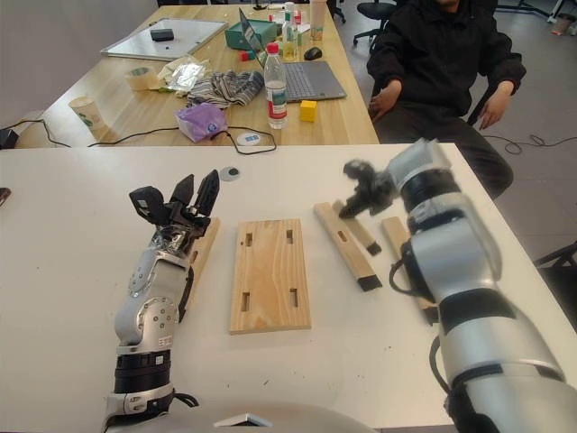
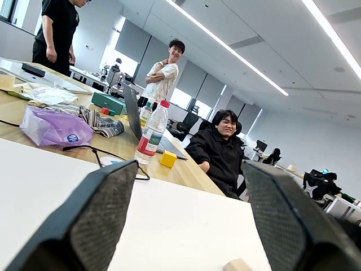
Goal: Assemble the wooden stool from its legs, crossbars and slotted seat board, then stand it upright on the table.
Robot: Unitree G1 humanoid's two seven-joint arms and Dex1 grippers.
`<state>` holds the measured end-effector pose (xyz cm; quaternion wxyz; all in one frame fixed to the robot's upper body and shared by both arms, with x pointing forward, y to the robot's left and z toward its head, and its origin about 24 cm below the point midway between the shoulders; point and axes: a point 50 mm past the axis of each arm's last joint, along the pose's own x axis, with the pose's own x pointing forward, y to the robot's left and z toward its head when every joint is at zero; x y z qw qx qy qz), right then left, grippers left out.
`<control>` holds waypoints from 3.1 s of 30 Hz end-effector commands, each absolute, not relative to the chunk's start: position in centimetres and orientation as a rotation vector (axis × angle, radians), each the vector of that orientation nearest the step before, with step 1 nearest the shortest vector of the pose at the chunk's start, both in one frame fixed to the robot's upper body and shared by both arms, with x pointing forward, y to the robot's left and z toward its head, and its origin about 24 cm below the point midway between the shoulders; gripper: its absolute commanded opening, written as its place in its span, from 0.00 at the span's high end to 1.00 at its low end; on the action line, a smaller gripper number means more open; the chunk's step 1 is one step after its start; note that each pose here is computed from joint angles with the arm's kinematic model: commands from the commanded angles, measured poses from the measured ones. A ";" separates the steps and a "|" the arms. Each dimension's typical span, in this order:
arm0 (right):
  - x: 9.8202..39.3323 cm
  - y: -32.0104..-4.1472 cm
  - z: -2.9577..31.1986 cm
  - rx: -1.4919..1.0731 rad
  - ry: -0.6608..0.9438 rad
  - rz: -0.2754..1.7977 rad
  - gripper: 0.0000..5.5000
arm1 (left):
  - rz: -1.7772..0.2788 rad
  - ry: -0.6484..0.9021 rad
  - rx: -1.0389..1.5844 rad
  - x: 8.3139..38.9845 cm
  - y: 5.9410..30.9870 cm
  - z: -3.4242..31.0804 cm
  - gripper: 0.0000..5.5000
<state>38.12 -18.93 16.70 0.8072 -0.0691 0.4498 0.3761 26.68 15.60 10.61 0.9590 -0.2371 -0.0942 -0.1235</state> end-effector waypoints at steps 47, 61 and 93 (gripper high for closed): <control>30.1 -20.5 6.6 0.499 -0.042 0.206 0.93 | -0.455 -0.089 -0.268 31.4 18.9 14.5 0.39; 30.9 -21.8 6.5 0.491 -0.011 0.190 0.93 | -0.447 -0.092 -0.277 31.2 18.7 14.4 0.39; 30.5 -22.1 6.4 0.505 0.062 0.237 0.93 | -0.428 -0.096 -0.292 30.8 18.4 13.9 0.39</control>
